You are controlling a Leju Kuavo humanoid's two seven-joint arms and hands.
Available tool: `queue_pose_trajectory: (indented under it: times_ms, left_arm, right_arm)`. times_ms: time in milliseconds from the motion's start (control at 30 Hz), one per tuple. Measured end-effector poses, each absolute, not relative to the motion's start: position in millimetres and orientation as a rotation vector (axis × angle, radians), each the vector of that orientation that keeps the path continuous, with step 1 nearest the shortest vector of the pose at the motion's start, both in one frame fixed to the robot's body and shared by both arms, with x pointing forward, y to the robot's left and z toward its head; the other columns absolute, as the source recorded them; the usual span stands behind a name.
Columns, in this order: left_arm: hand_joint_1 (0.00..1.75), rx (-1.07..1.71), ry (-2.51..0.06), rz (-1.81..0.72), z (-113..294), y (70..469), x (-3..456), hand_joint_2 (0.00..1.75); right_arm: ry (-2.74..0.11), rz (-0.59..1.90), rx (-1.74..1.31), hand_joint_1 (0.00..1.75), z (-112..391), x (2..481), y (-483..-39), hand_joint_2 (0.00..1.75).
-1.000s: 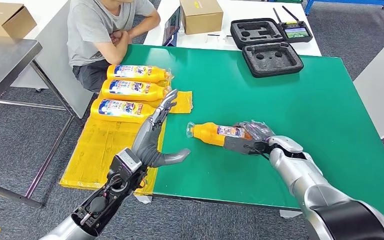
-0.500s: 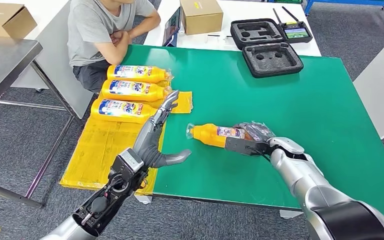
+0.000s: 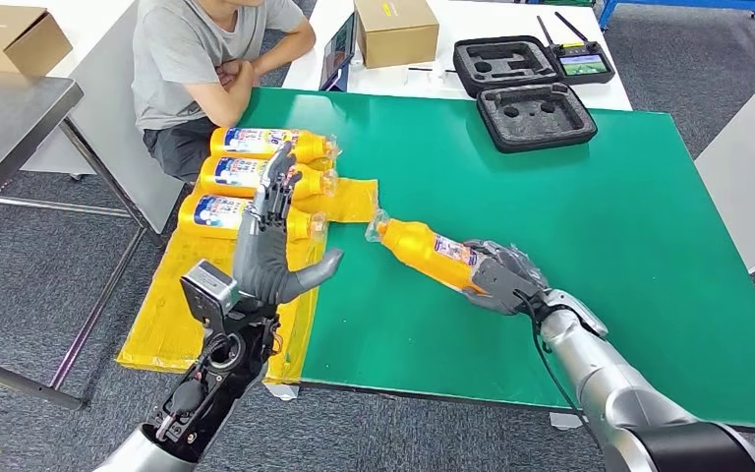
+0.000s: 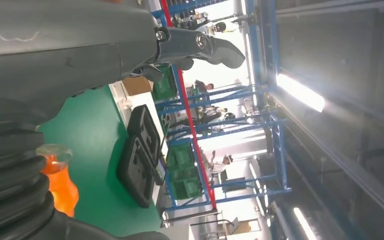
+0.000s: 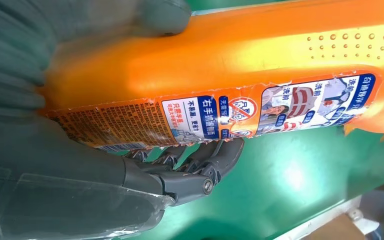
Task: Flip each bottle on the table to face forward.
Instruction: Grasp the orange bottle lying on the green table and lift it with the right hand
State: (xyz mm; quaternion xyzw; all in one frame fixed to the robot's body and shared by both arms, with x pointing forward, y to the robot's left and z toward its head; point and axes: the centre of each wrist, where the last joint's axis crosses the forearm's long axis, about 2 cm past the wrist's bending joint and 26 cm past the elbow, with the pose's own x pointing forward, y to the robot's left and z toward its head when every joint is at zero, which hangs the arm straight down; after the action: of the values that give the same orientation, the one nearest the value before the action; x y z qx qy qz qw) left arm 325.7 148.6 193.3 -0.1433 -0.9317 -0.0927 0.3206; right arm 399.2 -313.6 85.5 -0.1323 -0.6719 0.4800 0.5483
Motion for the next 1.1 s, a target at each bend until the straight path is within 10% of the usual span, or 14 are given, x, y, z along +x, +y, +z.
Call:
queue_pose_trajectory:
  times_ms: [1100]
  left_arm:
    - [0.00, -0.653, -2.012, -0.120, 112.9, 114.5, 319.6, 1.75]
  right_arm:
    - [-1.948, 0.480, -0.187, 1.75, 75.2, 359.2, -280.6, 1.75]
